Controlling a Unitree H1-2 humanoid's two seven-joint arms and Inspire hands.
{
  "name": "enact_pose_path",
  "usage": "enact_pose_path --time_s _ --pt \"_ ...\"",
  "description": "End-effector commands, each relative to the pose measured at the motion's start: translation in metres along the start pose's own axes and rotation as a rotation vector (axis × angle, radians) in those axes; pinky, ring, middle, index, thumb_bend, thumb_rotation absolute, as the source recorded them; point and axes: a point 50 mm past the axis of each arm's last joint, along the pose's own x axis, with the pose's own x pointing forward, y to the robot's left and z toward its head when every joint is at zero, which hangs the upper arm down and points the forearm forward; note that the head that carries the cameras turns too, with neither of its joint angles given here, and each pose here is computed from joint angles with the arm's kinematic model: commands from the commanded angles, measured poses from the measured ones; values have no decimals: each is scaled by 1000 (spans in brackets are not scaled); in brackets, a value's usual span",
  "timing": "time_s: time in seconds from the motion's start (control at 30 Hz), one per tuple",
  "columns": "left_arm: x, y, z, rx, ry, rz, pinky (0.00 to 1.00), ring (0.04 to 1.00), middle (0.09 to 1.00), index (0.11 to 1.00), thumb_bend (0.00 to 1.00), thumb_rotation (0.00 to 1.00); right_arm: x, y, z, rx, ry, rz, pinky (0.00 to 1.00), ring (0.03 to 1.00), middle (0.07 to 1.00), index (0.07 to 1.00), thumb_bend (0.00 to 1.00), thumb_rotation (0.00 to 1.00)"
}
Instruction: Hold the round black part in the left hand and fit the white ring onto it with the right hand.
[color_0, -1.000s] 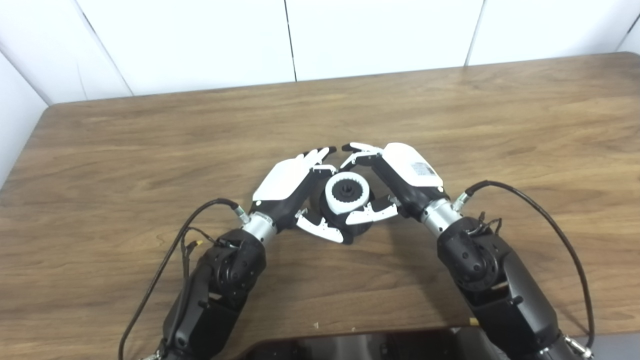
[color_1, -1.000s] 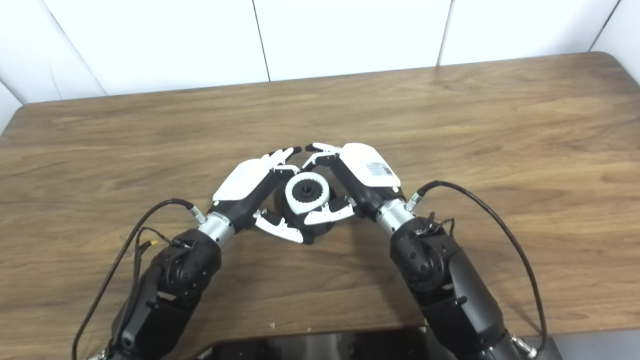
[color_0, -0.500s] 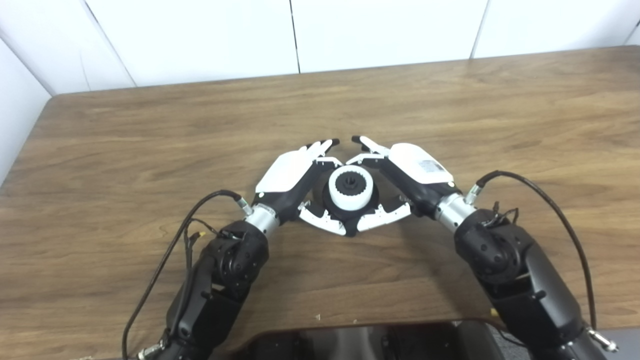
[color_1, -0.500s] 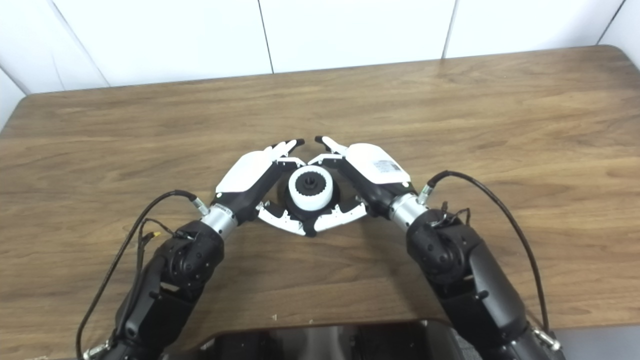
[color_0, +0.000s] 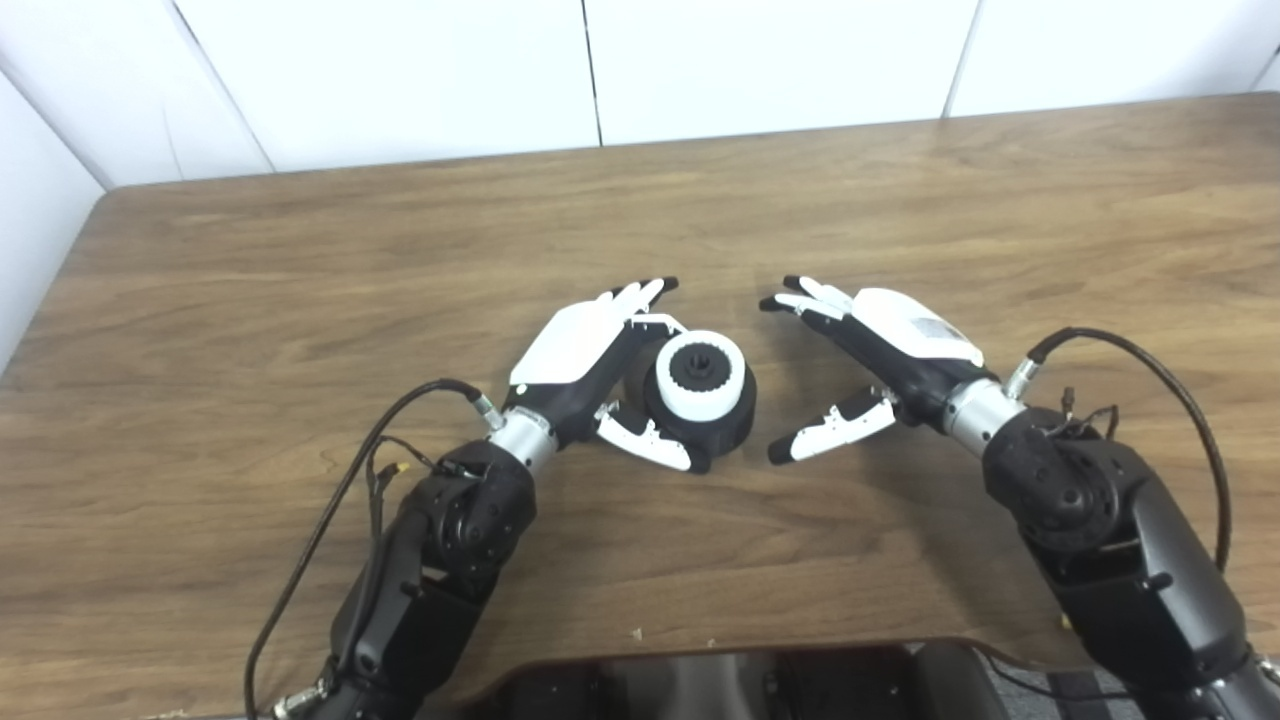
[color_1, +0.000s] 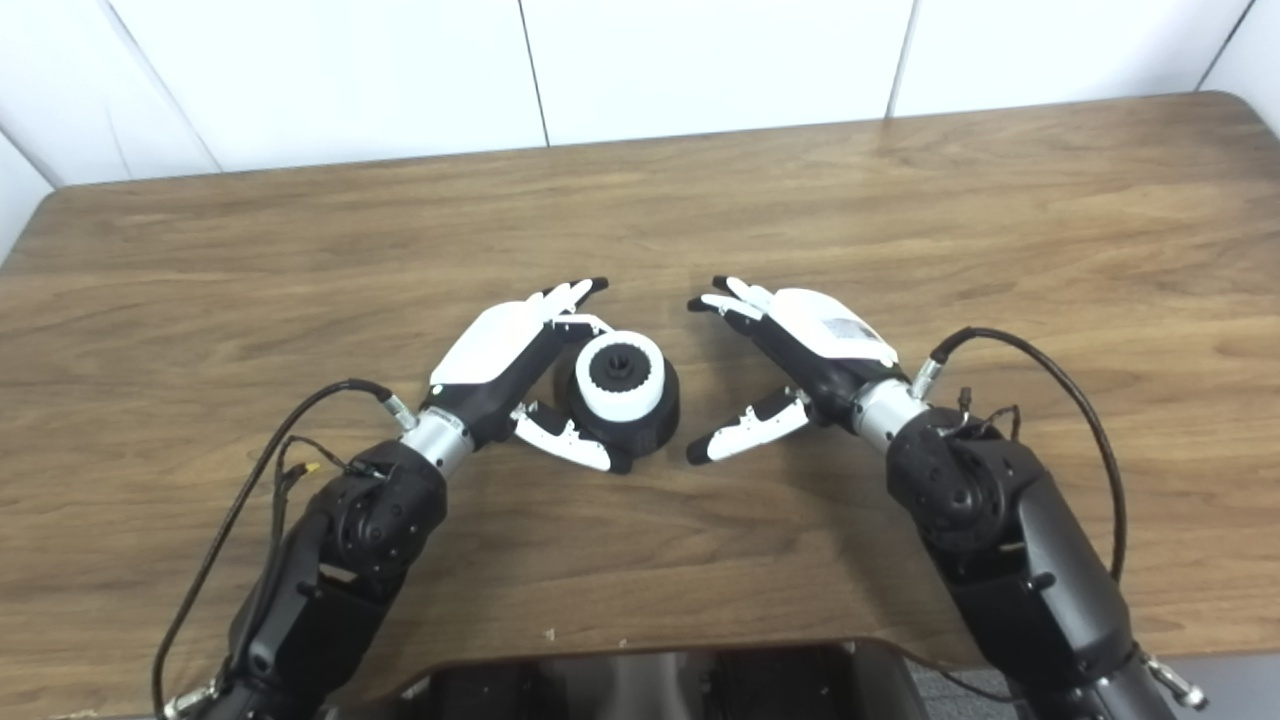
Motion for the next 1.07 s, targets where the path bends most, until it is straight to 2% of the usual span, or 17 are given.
enact_pose_path --time_s 0.0,0.23,1.03 --pt "6 20 13 24 -65 69 1000 1000 1000 613 982 352 -2 -21 3 -23 -14 -58 909 995 1000 931 1000 440" --pt "6 20 12 25 -64 69 1000 1000 1000 614 982 375 -1 -20 3 -28 -14 -66 912 992 1000 929 1000 447" --pt "8 20 12 22 -63 79 1000 1000 1000 616 981 365 3 -18 8 -21 -28 -72 923 988 1000 909 1000 449"
